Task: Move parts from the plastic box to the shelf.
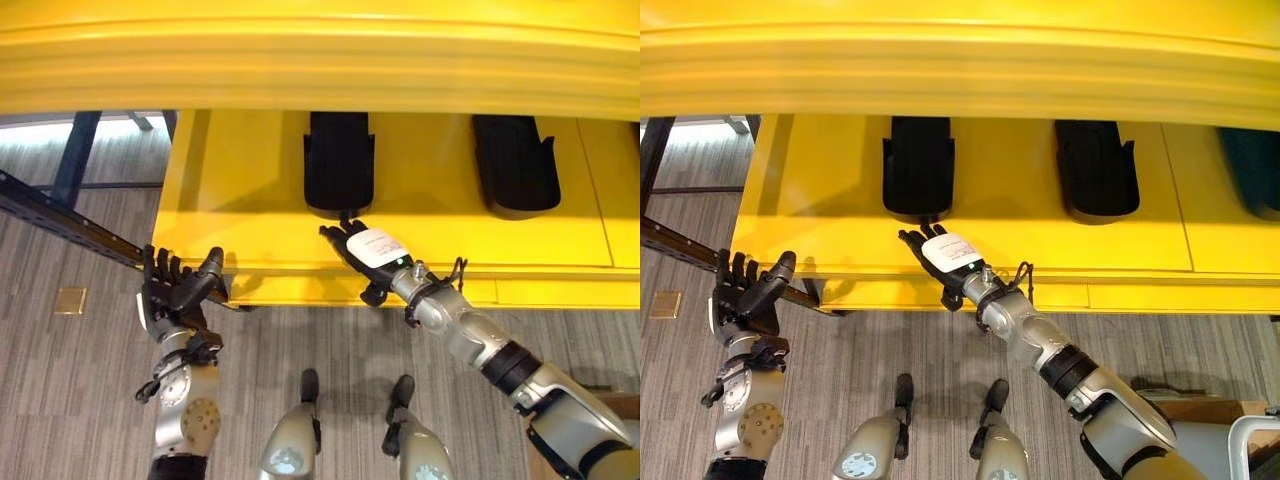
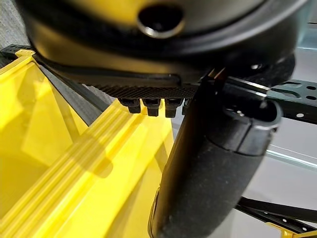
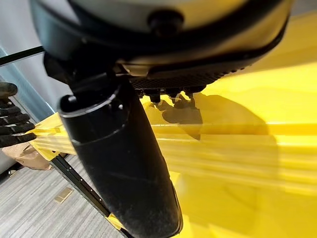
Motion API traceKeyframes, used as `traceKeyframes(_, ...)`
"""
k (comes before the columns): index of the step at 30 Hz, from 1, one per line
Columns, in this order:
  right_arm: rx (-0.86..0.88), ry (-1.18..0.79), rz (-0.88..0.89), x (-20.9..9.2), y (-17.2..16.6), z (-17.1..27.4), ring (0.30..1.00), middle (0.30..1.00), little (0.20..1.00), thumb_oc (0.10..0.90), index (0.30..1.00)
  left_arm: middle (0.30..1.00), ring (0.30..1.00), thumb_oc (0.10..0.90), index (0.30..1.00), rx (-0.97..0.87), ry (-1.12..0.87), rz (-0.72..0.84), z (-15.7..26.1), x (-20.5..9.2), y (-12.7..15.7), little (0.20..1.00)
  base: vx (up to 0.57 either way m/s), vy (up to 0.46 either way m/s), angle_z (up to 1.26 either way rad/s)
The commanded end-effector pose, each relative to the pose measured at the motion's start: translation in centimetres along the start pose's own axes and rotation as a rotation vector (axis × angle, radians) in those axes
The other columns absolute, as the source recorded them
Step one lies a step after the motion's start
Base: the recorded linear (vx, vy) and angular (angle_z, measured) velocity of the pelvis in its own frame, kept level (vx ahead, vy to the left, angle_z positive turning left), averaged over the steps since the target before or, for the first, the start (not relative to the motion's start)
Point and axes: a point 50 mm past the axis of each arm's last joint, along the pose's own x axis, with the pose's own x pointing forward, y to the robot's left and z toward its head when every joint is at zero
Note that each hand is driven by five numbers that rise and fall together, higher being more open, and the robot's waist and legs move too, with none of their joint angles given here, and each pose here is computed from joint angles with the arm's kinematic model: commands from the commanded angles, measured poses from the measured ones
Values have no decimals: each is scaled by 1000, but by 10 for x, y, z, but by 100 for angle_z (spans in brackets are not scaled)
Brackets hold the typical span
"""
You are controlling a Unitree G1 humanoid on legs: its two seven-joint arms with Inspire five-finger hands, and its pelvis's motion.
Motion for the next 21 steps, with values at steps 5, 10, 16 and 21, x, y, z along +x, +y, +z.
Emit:
traceKeyframes(5, 63, -118, -371, -47, -69, 6, 1000, 1000, 1000, 900, 1000, 1000, 1000, 900, 1000, 81, -294, -95, 64, 4, -5, 1000, -4, -1, -2)
traceKeyframes(10, 204, -101, -371, -73, -62, 1, 1000, 1000, 1000, 900, 1000, 1000, 1000, 900, 1000, 92, -259, -89, 59, 0, 1, 1000, 18, -2, -7)
traceKeyframes(16, 843, -32, -332, -101, -22, -10, 1000, 1000, 1000, 900, 1000, 1000, 1000, 900, 1000, 74, -73, -117, 25, -19, 13, 1000, 24, -3, -10)
traceKeyframes(21, 1238, 52, -328, -114, 13, -14, 1000, 1000, 1000, 900, 1000, 1000, 1000, 900, 1000, 51, 64, -214, 3, -37, 7, 1000, 5, 1, -5)
